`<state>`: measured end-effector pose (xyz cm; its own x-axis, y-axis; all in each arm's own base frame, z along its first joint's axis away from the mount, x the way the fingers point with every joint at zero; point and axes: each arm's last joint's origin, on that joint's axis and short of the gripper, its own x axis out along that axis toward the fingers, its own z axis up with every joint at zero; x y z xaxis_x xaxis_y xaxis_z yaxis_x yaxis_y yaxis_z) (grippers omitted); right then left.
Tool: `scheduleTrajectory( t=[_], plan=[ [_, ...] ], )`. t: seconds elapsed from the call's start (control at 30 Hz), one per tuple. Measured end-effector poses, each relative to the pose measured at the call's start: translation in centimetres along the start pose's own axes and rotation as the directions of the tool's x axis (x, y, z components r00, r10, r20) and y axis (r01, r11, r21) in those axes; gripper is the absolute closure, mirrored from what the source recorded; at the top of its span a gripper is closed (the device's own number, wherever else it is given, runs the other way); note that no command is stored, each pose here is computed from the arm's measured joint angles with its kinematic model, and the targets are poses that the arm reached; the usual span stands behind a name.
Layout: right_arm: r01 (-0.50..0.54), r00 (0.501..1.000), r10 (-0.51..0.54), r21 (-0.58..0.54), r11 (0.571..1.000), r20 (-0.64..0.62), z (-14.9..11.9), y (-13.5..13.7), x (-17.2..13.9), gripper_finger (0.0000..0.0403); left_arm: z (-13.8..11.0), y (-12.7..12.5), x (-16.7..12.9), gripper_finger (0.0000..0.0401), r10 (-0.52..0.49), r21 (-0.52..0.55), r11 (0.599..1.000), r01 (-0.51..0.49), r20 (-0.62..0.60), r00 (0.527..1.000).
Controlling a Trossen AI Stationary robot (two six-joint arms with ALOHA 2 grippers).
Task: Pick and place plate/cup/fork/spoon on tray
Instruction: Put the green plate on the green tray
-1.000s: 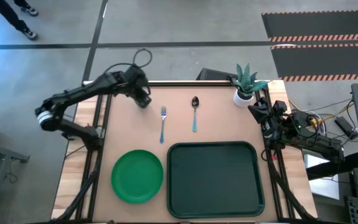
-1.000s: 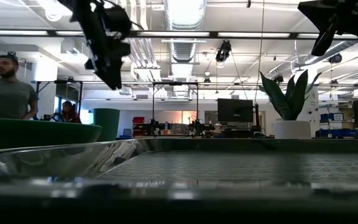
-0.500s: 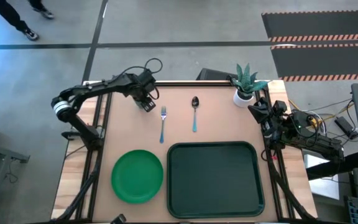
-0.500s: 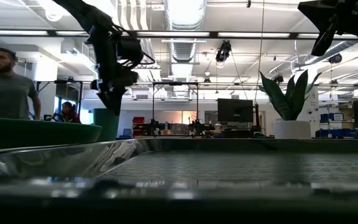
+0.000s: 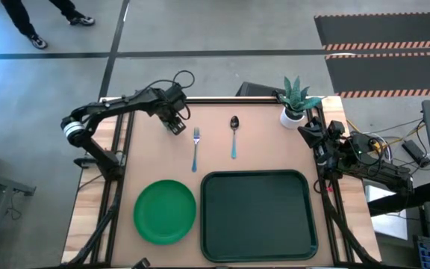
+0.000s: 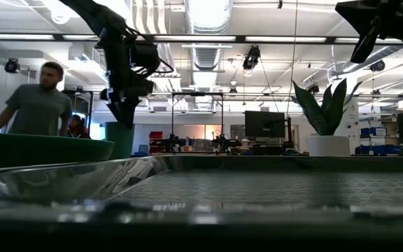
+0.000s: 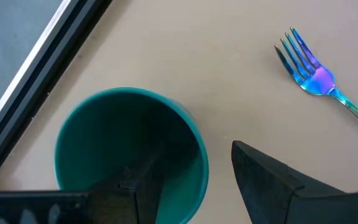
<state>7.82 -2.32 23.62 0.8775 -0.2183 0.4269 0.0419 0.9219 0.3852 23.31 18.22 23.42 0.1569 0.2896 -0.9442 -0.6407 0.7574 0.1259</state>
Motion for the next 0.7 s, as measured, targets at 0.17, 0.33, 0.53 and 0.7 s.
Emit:
scheduleTrajectory(
  t=[0.17, 0.33, 0.53, 0.7],
  plan=[
    [0.000, 1.000, 0.000, 0.000, 1.000, 0.000, 0.00, 0.00, 0.00, 0.0394, 0.01, 0.01, 0.00, 0.0232, 0.000, -0.002, 1.000, 0.000, 0.001, 1.000],
    [0.000, 1.000, 0.000, 0.000, 1.000, 0.000, 0.00, 0.00, 0.00, 0.0394, 0.01, 0.01, 0.02, 0.0232, 0.000, -0.003, 1.000, 0.000, 0.000, 1.000],
    [0.000, 1.000, 0.000, -0.001, 1.000, 0.000, 0.00, 0.00, 0.00, 0.0394, 0.00, 0.01, 0.03, 0.0232, 0.000, -0.005, 1.000, 0.000, 0.001, 1.000],
    [0.000, 1.000, 0.000, -0.001, 1.000, 0.000, 0.00, 0.00, 0.00, 0.0394, 0.05, 0.05, 0.03, 0.0232, 0.013, -0.009, 1.000, -0.013, 0.006, 1.000]
  ],
)
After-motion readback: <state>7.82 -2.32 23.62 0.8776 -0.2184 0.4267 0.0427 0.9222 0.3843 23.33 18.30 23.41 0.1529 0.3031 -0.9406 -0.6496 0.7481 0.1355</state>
